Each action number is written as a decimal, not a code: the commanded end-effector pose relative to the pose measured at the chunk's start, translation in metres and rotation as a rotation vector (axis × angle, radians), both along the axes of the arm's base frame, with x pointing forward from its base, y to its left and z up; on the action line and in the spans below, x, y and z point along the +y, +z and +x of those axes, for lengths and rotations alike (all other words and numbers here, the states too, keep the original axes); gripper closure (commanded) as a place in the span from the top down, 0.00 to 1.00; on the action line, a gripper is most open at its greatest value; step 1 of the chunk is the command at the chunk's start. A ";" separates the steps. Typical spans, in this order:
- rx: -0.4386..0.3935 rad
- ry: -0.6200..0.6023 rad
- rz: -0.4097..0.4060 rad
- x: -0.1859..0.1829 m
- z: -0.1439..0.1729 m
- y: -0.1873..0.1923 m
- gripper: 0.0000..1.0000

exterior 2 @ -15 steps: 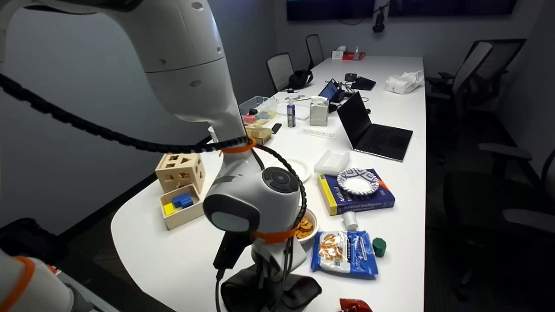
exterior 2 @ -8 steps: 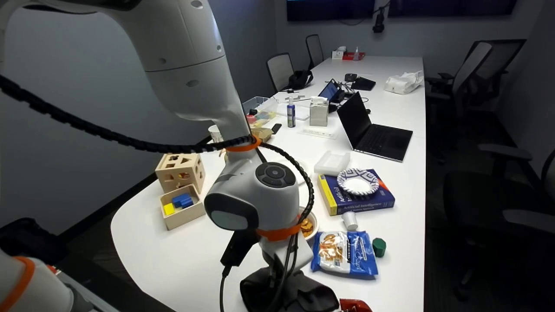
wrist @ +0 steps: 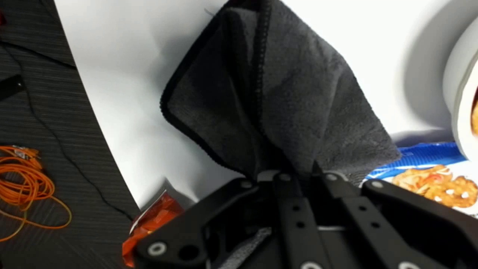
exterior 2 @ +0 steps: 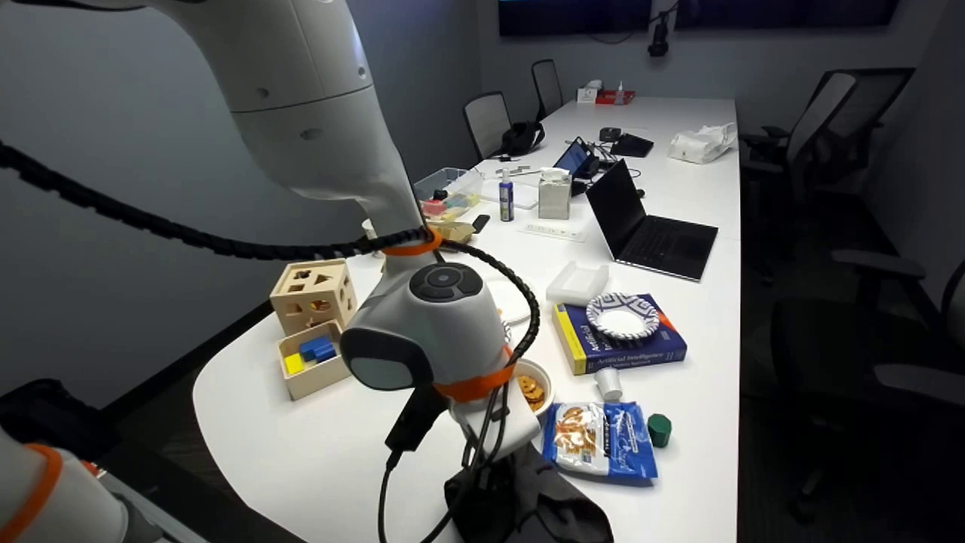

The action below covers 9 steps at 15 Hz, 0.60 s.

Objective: Take the towel and clean the right part of the table

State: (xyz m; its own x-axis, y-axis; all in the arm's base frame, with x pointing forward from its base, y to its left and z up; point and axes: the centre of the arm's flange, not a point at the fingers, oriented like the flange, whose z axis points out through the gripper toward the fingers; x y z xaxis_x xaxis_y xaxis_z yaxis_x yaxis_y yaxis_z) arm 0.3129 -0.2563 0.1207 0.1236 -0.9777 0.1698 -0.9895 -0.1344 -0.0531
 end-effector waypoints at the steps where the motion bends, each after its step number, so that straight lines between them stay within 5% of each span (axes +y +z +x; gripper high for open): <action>1: -0.044 -0.008 -0.038 0.013 0.005 0.017 0.36; 9: -0.087 0.061 -0.017 0.028 0.020 0.032 0.95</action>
State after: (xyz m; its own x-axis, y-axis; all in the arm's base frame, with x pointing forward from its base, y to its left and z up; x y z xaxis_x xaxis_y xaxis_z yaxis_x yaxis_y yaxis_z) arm 0.3396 -0.2362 0.1395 0.1629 -0.9669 0.1964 -0.9759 -0.1872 -0.1119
